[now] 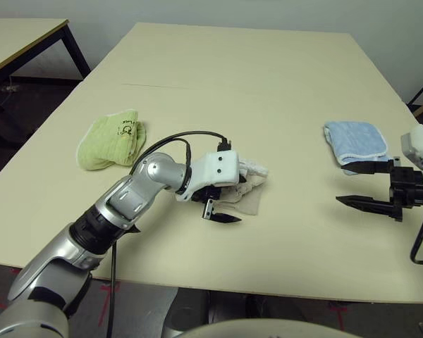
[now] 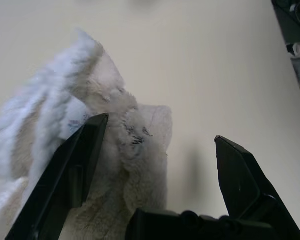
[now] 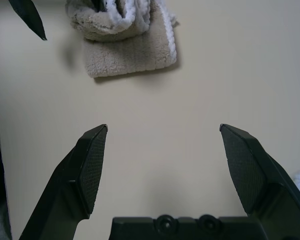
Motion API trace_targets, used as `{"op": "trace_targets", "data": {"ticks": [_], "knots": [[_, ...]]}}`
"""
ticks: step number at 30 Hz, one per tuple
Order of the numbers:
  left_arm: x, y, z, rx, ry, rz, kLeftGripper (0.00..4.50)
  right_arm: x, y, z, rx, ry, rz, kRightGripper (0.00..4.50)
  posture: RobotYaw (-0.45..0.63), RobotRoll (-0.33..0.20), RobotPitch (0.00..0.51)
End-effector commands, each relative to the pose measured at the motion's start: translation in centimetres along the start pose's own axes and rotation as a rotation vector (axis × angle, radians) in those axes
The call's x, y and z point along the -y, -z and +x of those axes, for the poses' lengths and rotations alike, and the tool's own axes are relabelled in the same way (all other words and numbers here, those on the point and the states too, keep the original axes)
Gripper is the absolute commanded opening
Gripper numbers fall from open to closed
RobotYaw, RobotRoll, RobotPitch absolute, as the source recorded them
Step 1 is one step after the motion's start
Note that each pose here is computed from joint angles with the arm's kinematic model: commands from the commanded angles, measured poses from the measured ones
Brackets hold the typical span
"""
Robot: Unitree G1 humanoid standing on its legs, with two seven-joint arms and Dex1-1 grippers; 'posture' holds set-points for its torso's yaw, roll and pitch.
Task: Fold the towel and set it aside.
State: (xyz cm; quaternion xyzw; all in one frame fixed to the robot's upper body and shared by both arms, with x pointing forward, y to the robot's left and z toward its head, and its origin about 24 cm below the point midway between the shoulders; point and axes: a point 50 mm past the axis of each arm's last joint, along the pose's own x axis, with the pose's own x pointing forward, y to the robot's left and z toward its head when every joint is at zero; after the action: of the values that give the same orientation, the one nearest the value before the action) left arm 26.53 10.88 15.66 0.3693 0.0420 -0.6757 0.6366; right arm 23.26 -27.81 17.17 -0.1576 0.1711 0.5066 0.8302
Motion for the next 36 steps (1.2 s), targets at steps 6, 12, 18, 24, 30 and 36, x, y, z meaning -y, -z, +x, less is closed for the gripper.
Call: {"op": "trace_targets", "data": {"ticks": [6, 12, 18, 24, 30, 36], "knots": [[-1.5, -1.9, -3.0, 0.160, -0.074, -0.252, 4.49, 0.2, 0.4, 0.2, -0.004, -0.009, -0.008, 4.50, 0.11, 0.000, 0.078], [-2.0, -1.8, -6.3, 0.196, -0.198, -0.437, 4.49, 0.5, -0.6, 1.1, 0.082, -0.022, -0.002, 4.50, 0.13, 0.000, 0.077], [-1.9, -0.4, -9.0, 0.194, -0.372, -0.549, 4.49, 0.7, -2.0, 2.7, 0.166, -0.038, 0.024, 4.50, 0.15, 0.000, 0.077], [-1.2, 2.7, -10.9, 0.148, -0.572, -0.636, 4.49, 0.5, -2.4, 5.8, 0.208, -0.041, 0.028, 4.50, 0.15, 0.000, 0.078], [-0.2, 3.2, -9.9, 0.152, -0.561, -0.681, 4.49, -0.1, -2.6, 7.7, 0.233, -0.065, 0.062, 4.50, 0.16, 0.000, 0.079], [0.9, 3.6, -9.0, 0.133, -0.514, -0.707, 4.49, -1.2, -1.4, 8.7, 0.189, -0.085, 0.125, 4.50, 0.15, 0.000, 0.081]]}}
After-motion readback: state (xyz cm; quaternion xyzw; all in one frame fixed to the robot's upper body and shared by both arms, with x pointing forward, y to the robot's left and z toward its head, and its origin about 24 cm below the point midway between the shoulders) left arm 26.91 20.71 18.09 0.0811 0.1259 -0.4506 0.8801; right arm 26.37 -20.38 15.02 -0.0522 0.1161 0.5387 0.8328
